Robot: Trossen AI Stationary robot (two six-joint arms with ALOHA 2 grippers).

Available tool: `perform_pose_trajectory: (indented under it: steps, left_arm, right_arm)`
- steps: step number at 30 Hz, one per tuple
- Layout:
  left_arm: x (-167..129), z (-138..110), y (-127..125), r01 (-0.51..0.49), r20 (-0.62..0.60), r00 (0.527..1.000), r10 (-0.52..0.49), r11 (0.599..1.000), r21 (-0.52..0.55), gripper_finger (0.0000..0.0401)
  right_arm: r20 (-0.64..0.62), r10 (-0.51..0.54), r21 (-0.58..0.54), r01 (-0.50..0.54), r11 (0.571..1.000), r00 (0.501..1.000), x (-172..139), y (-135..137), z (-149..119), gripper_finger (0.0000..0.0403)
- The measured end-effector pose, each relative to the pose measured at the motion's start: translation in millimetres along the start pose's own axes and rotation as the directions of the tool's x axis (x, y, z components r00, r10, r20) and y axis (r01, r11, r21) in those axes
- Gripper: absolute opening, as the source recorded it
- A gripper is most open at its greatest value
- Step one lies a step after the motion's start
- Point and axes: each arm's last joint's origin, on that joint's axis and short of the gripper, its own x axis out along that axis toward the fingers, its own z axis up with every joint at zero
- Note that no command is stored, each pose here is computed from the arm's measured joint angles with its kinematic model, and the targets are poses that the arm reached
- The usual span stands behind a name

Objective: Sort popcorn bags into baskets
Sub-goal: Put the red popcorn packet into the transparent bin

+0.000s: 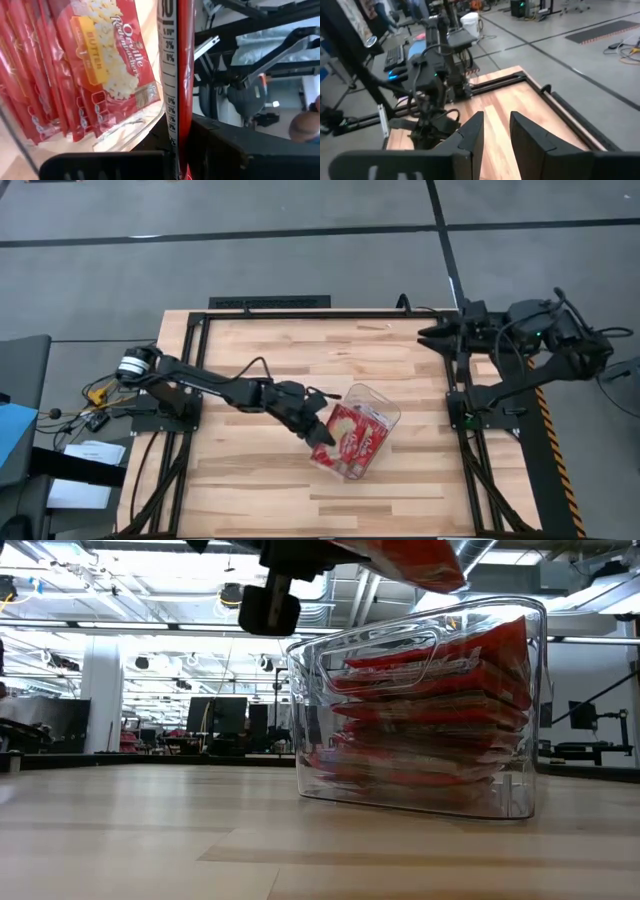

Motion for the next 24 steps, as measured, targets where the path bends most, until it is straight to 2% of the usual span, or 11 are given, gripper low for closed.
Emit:
perform_pose_trajectory:
  steps: [7, 10, 15, 24]
  left_arm:
    - [7.2, 19.5, -3.1, -0.121, -0.037, 0.992, 0.123, 0.991, 0.052, 0.0006]
    - [13.7, 30.0, -0.4, -0.137, -0.045, 0.989, 0.140, 0.988, 0.076, 0.0006]
    - [21.0, 41.0, 3.2, -0.103, -0.098, 0.989, 0.111, 0.991, 0.082, 0.0007]
    - [23.3, 40.3, 6.9, -0.105, -0.129, 0.985, 0.115, 0.991, 0.087, 0.0019]
  right_arm:
    - [-0.050, 0.014, -0.016, -0.015, 1.000, 0.999, 3.8, 4.0, -4.7, 0.0118]
    - [-0.060, 0.013, -0.020, -0.014, 1.000, 0.998, 4.7, 4.3, -5.7, 0.0118]
    - [-0.068, 0.000, -0.026, -0.002, 1.000, 0.998, 3.9, 3.3, -6.8, 0.0119]
    - [-0.084, -0.044, -0.041, 0.041, 0.998, 0.996, 4.0, 1.5, -9.2, 0.0119]
